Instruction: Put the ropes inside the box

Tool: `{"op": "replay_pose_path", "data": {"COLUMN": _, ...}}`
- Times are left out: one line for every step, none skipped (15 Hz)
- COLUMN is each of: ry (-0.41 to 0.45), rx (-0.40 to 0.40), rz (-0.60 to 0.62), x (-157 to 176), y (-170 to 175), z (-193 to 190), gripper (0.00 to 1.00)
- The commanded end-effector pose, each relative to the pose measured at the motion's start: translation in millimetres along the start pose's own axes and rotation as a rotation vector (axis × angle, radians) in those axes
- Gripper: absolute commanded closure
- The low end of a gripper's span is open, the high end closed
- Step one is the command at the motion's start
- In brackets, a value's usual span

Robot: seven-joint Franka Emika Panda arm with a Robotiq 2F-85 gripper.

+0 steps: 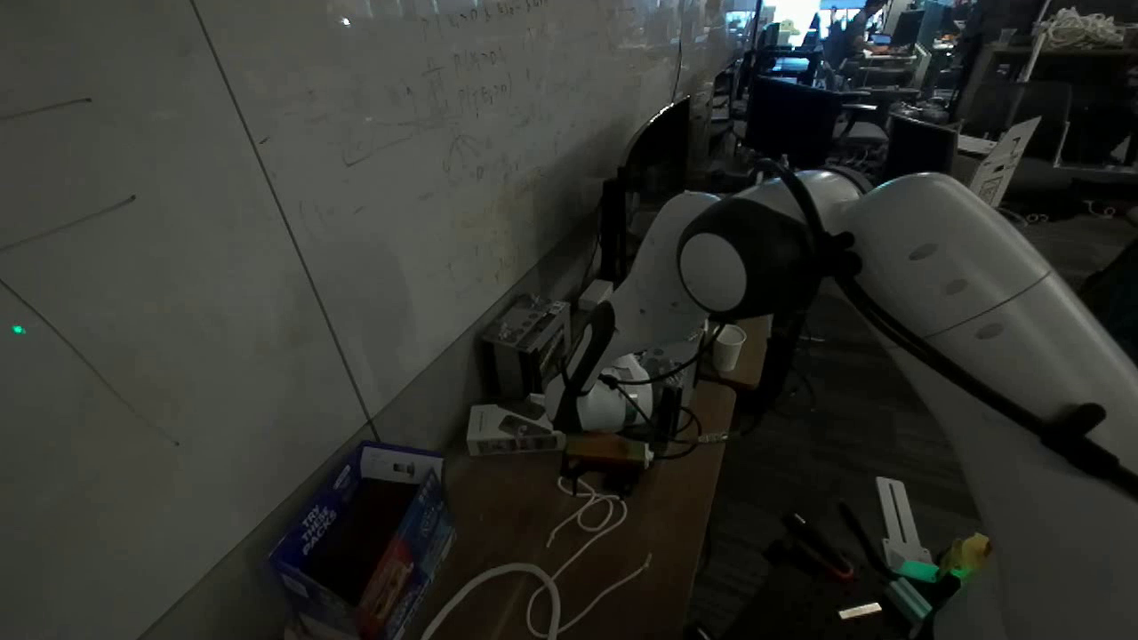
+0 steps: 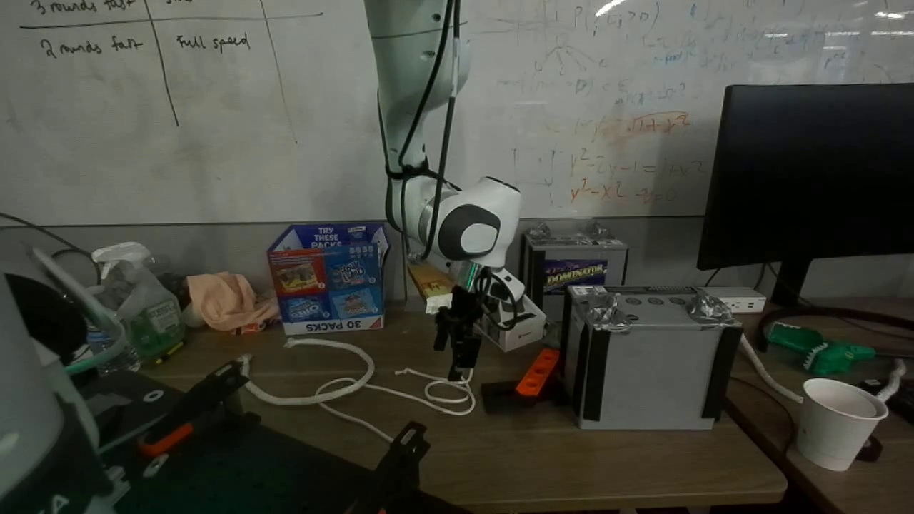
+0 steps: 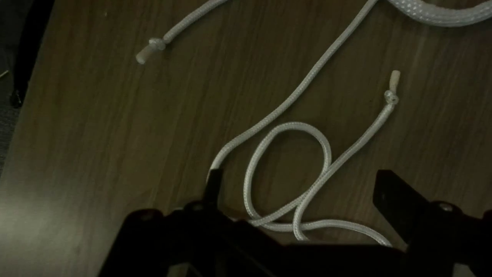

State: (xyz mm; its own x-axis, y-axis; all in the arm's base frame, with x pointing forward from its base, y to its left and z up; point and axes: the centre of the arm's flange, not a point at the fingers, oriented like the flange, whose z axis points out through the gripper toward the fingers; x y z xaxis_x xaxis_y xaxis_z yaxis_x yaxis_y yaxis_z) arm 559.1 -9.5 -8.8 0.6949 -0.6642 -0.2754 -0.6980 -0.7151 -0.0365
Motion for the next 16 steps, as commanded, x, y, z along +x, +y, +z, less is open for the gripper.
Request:
{"op": "replay_pose_path", "data": {"ry": 0.021, "rx": -0.015, "rz": 0.006, "x": 10, "y": -8, "z": 17, "gripper": 0.00}}
{"op": "replay_pose_path", "data": {"ry": 0.022, "rx": -0.022, "rz": 0.004, "x": 9, "y": -7, "z": 22, "gripper": 0.00}}
{"op": "replay_pose_path", "data": {"ry": 0.019, "rx": -0.030, "rz": 0.007, "x": 9, "y": -5, "z": 27, "gripper": 0.00}}
{"op": "replay_pose_path", "data": {"ry": 0.007, "rx": -0.037, "rz": 0.009, "x": 8, "y": -3, "z": 33, "gripper": 0.00}}
{"op": "replay_pose_path", "data": {"ry": 0.000, "rx": -0.044, "rz": 0.011, "x": 5, "y": -3, "z": 37, "gripper": 0.00}}
{"op": "replay_pose_path", "data": {"ry": -0.004, "rx": -0.054, "rz": 0.011, "x": 4, "y": -1, "z": 43, "gripper": 0.00}}
{"op": "replay_pose_path", "data": {"ry": -0.008, "rx": -0.057, "rz": 0.009, "x": 2, "y": -1, "z": 46, "gripper": 0.00}}
{"op": "replay_pose_path", "data": {"ry": -0.007, "rx": -0.061, "rz": 0.006, "x": 2, "y": -1, "z": 51, "gripper": 0.00}}
{"op": "replay_pose_path", "data": {"ry": -0.004, "rx": -0.061, "rz": 0.000, "x": 1, "y": -2, "z": 54, "gripper": 0.00}}
{"op": "replay_pose_path", "data": {"ry": -0.001, "rx": -0.063, "rz": -0.002, "x": 1, "y": -4, "z": 57, "gripper": 0.00}}
{"op": "replay_pose_path", "data": {"ry": 0.001, "rx": -0.059, "rz": -0.002, "x": 1, "y": -5, "z": 59, "gripper": 0.00}}
{"op": "replay_pose_path", "data": {"ry": 0.006, "rx": -0.054, "rz": 0.001, "x": 0, "y": -6, "z": 59, "gripper": 0.00}}
{"op": "replay_pose_path", "data": {"ry": 0.018, "rx": -0.044, "rz": 0.007, "x": -1, "y": -8, "z": 58, "gripper": 0.00}}
{"op": "replay_pose_path", "data": {"ry": 0.034, "rx": -0.029, "rz": 0.018, "x": -1, "y": -9, "z": 55, "gripper": 0.00}}
{"op": "replay_pose_path", "data": {"ry": 0.056, "rx": -0.018, "rz": 0.027, "x": -1, "y": -10, "z": 53, "gripper": 0.00}}
{"op": "replay_pose_path", "data": {"ry": 0.082, "rx": -0.009, "rz": 0.039, "x": -1, "y": -10, "z": 48, "gripper": 0.00}}
